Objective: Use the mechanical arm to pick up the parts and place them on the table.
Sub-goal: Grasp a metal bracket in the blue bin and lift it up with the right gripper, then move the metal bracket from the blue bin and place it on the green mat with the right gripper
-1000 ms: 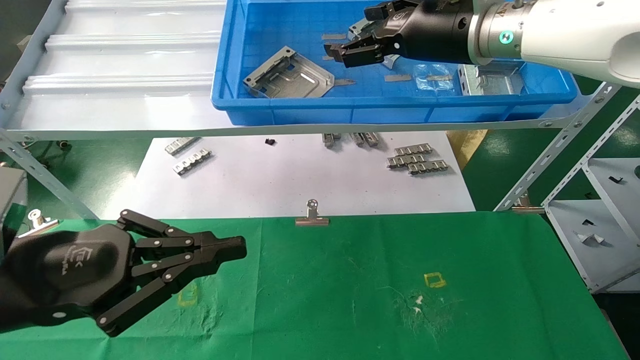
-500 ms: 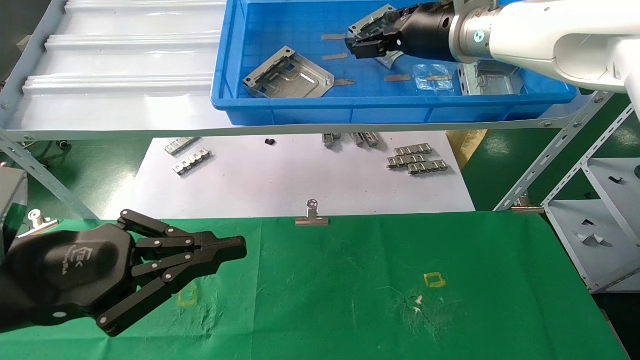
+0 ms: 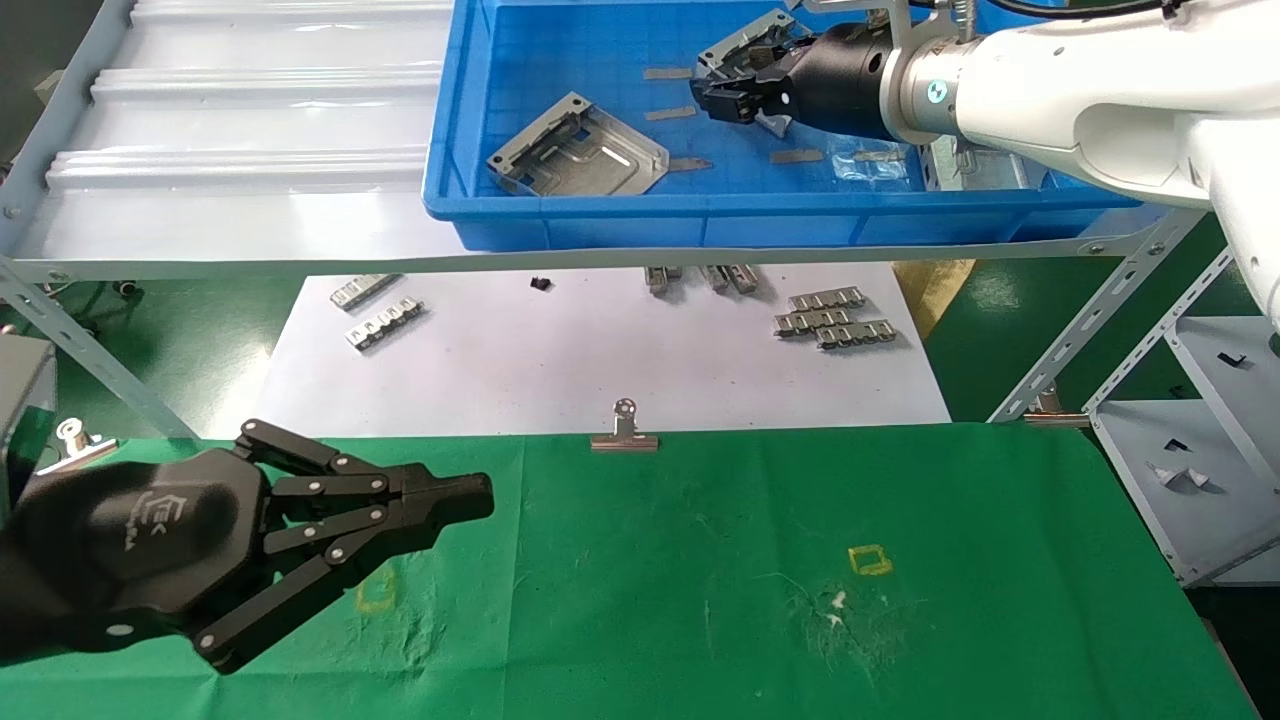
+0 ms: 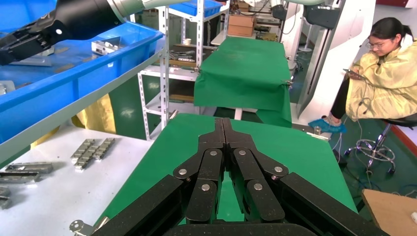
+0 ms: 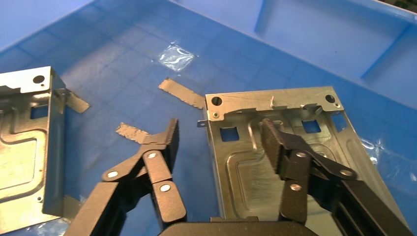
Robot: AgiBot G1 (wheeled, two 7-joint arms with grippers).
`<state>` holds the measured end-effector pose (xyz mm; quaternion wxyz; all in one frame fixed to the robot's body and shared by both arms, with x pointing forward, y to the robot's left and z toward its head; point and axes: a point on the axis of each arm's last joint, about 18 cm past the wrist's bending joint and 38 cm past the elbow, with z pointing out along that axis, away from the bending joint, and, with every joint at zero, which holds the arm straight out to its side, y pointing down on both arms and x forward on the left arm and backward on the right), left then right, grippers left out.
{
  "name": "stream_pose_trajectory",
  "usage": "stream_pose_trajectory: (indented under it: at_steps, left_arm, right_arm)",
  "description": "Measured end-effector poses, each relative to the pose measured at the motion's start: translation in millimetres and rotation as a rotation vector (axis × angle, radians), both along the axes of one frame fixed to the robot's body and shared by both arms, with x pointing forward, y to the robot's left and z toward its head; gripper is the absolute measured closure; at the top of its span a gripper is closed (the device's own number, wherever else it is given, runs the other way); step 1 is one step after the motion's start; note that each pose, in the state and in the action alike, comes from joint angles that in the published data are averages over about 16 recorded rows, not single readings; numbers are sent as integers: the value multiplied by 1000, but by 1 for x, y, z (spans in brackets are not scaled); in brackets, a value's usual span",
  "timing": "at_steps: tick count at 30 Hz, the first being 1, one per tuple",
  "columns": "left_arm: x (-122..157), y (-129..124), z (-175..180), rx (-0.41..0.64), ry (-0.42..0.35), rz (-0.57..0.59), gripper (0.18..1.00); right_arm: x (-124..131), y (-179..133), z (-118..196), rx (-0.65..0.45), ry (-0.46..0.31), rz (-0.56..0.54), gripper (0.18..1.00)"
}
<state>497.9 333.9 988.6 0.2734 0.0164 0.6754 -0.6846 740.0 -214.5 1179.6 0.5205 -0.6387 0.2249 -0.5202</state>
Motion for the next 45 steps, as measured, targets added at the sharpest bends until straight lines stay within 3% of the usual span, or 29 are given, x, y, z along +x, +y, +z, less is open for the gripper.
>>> stream_pose_trajectory:
  at_steps: [17, 28, 36, 45]
  left_arm:
    - [0, 0, 0, 0, 0, 0, 994]
    - [0, 0, 0, 0, 0, 0, 991]
    - [0, 0, 0, 0, 0, 0, 965]
    - [0, 0, 0, 0, 0, 0, 860]
  right_arm:
    - [3, 7, -6, -42, 7, -17, 826]
    - [-8, 6, 13, -84, -17, -12, 950]
    - [-40, 3, 43, -147, -33, 86, 984]
    - [-110, -12, 56, -314, -9, 342, 987]
